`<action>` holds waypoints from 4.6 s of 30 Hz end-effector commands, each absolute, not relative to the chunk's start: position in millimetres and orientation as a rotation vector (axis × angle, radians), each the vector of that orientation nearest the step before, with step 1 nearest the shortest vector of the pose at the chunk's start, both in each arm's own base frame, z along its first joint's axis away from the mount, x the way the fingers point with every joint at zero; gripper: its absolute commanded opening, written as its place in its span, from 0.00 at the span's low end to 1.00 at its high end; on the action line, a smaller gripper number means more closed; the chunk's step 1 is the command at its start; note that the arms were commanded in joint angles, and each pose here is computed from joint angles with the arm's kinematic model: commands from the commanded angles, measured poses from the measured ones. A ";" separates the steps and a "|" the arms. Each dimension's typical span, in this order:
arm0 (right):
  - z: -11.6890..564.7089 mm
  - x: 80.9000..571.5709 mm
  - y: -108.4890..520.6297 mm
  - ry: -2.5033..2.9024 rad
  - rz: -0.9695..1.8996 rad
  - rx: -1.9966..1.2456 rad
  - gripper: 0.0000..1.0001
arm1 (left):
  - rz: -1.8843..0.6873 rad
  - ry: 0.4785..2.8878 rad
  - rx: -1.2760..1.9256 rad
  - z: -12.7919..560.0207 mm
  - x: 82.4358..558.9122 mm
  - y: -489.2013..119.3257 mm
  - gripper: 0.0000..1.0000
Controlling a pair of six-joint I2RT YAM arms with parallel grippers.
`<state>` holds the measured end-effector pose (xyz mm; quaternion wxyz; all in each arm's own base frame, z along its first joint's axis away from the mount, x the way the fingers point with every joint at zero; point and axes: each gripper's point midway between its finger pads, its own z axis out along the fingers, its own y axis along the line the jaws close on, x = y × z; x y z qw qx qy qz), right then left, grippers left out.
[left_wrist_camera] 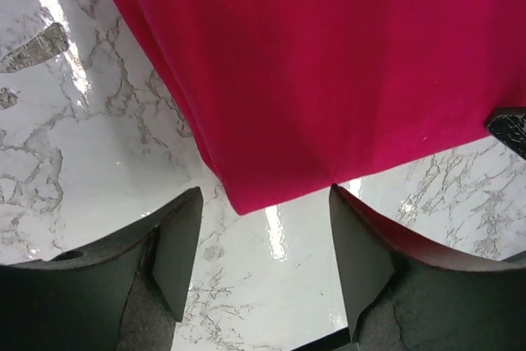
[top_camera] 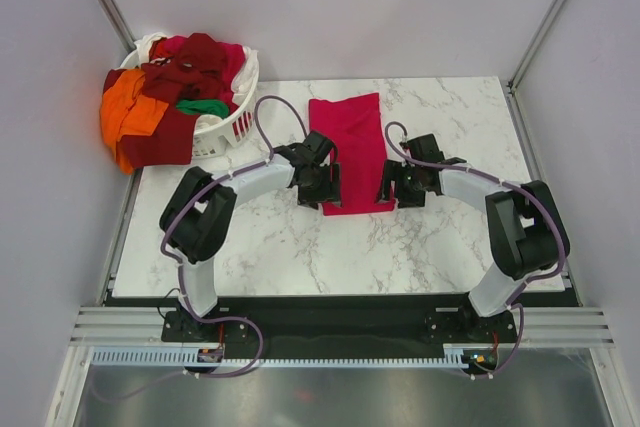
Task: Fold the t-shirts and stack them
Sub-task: Fold the tshirt
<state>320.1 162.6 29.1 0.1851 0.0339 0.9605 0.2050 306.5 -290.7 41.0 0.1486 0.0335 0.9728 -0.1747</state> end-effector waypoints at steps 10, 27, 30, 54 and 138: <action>17.8 309.6 178.8 2.701 0.747 0.098 0.14 | -0.490 2.795 0.085 14.0 306.4 -301.9 0.12; 87.8 211.4 175.1 2.634 0.782 0.089 0.00 | -0.687 2.775 0.109 88.8 187.0 -289.2 0.02; 114.2 202.6 177.1 2.580 0.818 0.095 0.00 | -0.783 2.762 0.119 114.3 164.7 -286.8 0.02; 200.8 351.4 204.3 2.450 0.589 -0.007 0.00 | -0.665 2.660 0.034 193.3 278.6 -249.2 0.11; 260.6 549.7 220.2 2.022 0.658 0.016 0.85 | -0.499 2.570 0.267 144.0 309.2 -277.7 0.70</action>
